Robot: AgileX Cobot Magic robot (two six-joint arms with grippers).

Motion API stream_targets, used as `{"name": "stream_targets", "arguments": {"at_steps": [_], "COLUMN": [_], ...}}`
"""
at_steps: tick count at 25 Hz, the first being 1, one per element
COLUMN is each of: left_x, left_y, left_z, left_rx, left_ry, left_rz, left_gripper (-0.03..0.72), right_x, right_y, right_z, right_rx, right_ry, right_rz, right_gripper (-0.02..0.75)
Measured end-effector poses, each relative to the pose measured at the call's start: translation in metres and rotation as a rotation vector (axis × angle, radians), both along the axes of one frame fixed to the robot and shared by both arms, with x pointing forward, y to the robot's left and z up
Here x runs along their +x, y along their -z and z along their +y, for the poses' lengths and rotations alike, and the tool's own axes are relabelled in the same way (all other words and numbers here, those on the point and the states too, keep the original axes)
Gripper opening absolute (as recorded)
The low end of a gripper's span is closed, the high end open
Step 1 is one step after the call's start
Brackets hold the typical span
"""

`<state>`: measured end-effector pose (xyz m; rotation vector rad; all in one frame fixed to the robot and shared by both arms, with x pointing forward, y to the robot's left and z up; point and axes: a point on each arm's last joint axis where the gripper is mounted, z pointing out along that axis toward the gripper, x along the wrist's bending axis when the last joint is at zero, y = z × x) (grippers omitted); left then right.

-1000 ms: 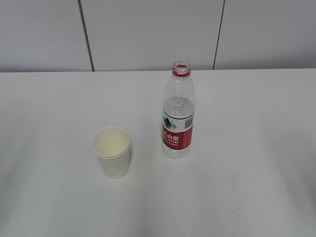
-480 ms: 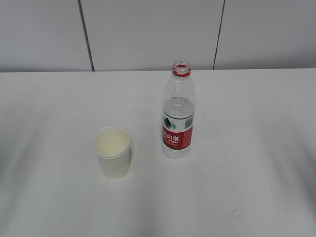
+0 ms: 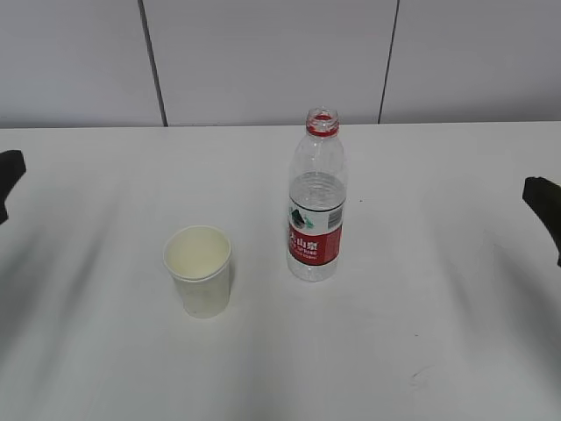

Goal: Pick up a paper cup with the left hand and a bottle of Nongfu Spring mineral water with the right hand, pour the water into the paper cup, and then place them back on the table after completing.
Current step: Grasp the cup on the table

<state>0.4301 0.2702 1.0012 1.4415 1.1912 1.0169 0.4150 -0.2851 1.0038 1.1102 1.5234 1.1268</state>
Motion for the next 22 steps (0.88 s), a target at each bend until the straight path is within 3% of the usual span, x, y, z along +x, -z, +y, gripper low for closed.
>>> {"name": "stream_targets", "arguments": {"at_steps": [7, 22], "left_x": [0.012, 0.026], "left_y": [0.025, 0.097], "left_z": [-0.013, -0.042], "left_rx": [0.022, 0.17], "left_ry": [0.057, 0.286], "left_rz": [0.089, 0.329], "left_gripper": [0.552, 0.552], "right_x": [0.02, 0.048], "right_y": [0.019, 0.08], "right_z": [0.002, 0.014], "right_rx": [0.025, 0.035], "right_ry": [-0.022, -0.16], "right_rz": [0.066, 0.22], "right_gripper": [0.587, 0.587]}}
